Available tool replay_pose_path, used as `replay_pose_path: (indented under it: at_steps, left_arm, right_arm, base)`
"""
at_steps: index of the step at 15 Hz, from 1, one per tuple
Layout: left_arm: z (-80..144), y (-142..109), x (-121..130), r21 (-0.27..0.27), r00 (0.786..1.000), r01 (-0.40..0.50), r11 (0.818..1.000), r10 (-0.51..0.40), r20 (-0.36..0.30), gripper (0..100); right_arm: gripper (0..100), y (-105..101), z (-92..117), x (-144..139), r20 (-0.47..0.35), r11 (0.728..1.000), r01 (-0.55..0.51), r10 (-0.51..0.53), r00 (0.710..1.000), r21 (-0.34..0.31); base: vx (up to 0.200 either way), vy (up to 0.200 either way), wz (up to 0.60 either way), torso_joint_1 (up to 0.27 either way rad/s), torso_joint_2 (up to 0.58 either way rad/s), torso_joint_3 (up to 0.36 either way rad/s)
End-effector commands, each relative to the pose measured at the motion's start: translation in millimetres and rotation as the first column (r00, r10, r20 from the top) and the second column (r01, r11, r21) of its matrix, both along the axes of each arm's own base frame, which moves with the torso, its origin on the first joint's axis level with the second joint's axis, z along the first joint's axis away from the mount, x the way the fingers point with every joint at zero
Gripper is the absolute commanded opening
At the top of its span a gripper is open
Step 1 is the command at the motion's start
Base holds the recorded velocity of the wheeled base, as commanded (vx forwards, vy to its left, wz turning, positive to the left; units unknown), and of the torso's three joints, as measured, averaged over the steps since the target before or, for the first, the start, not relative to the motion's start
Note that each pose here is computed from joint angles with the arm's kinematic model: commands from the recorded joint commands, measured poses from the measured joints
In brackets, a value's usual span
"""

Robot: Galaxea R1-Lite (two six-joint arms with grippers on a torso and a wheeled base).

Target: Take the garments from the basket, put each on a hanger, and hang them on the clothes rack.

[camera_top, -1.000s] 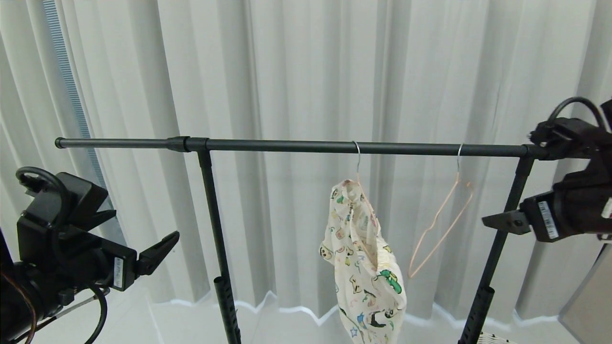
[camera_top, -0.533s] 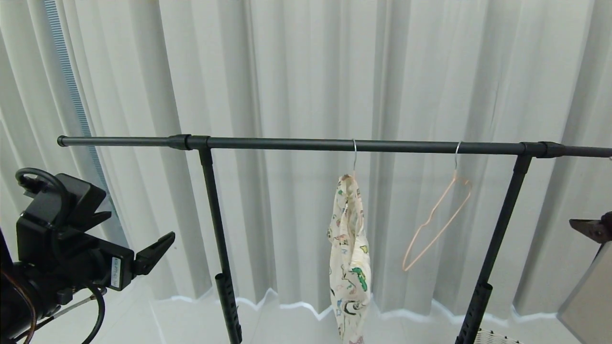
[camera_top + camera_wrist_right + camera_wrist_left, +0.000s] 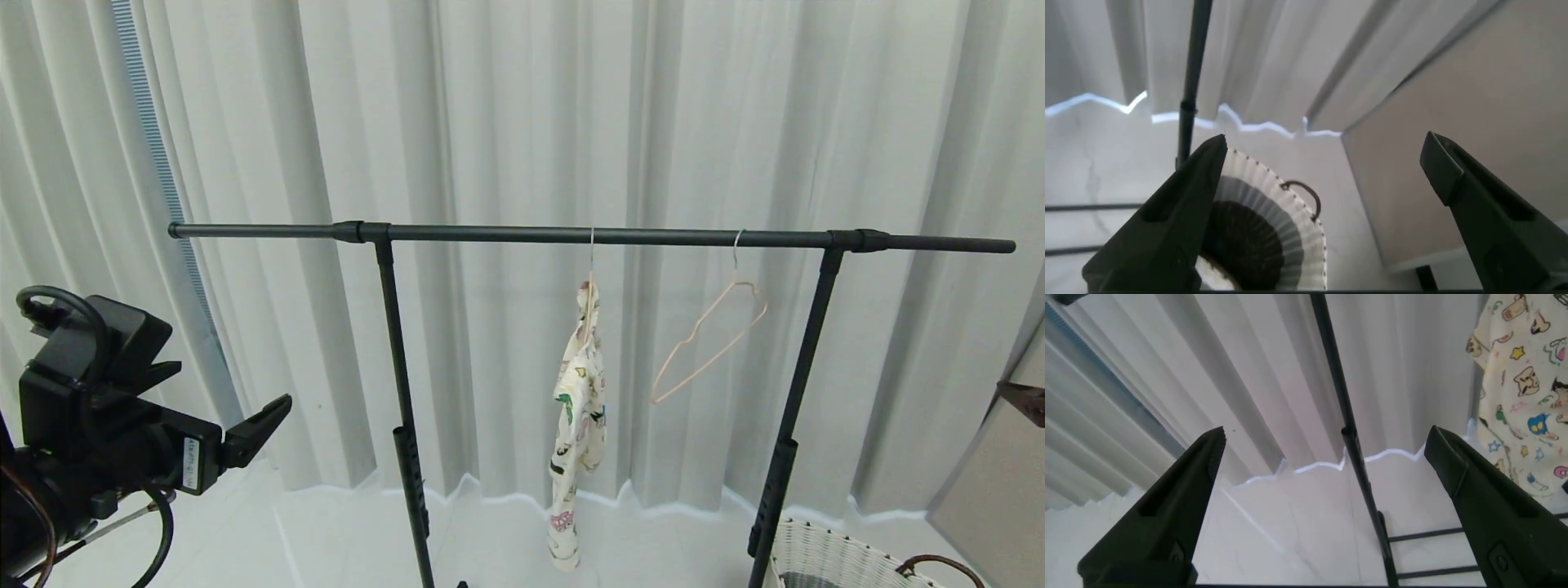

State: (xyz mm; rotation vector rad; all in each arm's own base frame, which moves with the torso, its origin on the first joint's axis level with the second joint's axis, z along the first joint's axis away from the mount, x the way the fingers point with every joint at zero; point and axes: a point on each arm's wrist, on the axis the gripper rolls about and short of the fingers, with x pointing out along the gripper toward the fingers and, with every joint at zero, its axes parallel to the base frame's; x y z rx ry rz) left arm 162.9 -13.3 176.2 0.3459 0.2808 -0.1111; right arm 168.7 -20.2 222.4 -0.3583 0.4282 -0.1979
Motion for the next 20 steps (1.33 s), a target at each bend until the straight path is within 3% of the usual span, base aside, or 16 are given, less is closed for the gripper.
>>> replay_pose_path:
  at_steps: [1,6,10,20]
  left_arm:
    - [0,2,0,0.0,1.0,-0.011,1.0,0.011,0.001,100]
    - [-5,2,1,-0.006,1.0,-0.012,1.0,0.012,-0.024,100]
    - [-9,6,8,-0.005,0.998,-0.042,0.999,0.041,-0.051,100]
    - [-10,6,7,-0.005,0.998,-0.042,0.999,0.041,-0.053,100]
  right_arm:
    - [100,0,-3,0,-0.009,1.0,0.0,0.0,1.0,-0.001]
    - [100,0,-16,-1,0.03,0.998,-0.017,0.019,0.999,-0.056]
    - [100,0,-30,-4,0.006,0.997,-0.024,0.024,1.0,-0.072]
    - [100,0,-34,-4,-0.015,0.997,-0.029,0.028,1.0,-0.07]
  base:
    - [-0.2,0.0,0.0,0.002,0.0,0.002]
    - [-0.04,0.0,0.0,0.0,0.0,-0.001]
    - [0.0,0.0,0.0,-0.008,0.01,0.01]
    - [0.0,0.0,0.0,-0.197,0.46,0.255]
